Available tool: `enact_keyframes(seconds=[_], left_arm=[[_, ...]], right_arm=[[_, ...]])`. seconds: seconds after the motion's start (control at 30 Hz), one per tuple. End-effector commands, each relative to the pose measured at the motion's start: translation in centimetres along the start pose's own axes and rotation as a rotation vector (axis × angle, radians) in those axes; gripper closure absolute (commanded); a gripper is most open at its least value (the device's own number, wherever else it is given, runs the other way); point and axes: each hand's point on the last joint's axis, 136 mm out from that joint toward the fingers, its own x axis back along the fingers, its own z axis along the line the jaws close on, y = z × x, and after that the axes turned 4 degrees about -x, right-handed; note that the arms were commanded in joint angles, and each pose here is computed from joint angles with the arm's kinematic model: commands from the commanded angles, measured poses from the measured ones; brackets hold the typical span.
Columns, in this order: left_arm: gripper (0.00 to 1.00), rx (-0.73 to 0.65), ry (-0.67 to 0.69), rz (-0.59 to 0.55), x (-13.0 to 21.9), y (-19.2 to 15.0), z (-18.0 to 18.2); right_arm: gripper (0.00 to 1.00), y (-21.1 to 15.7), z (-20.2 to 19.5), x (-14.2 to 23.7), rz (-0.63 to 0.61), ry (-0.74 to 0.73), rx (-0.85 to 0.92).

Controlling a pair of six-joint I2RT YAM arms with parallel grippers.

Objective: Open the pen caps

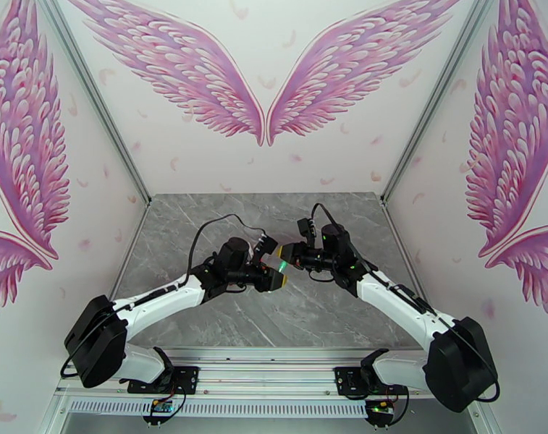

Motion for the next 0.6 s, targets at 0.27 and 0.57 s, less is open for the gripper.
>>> enact_keyframes(seconds=[0.27, 0.57], left_arm=[[0.9, -0.026, 0.045, -0.022, -0.1, 0.0, 0.8], [0.94, -0.056, 0.017, 0.038, -0.2, -2.3, -0.2]], right_arm=[[0.88, 0.2, -0.7, 0.8, -0.071, -0.045, 0.013], [0.89, 2.3, -0.2, 2.1, -0.151, -0.05, 0.045]])
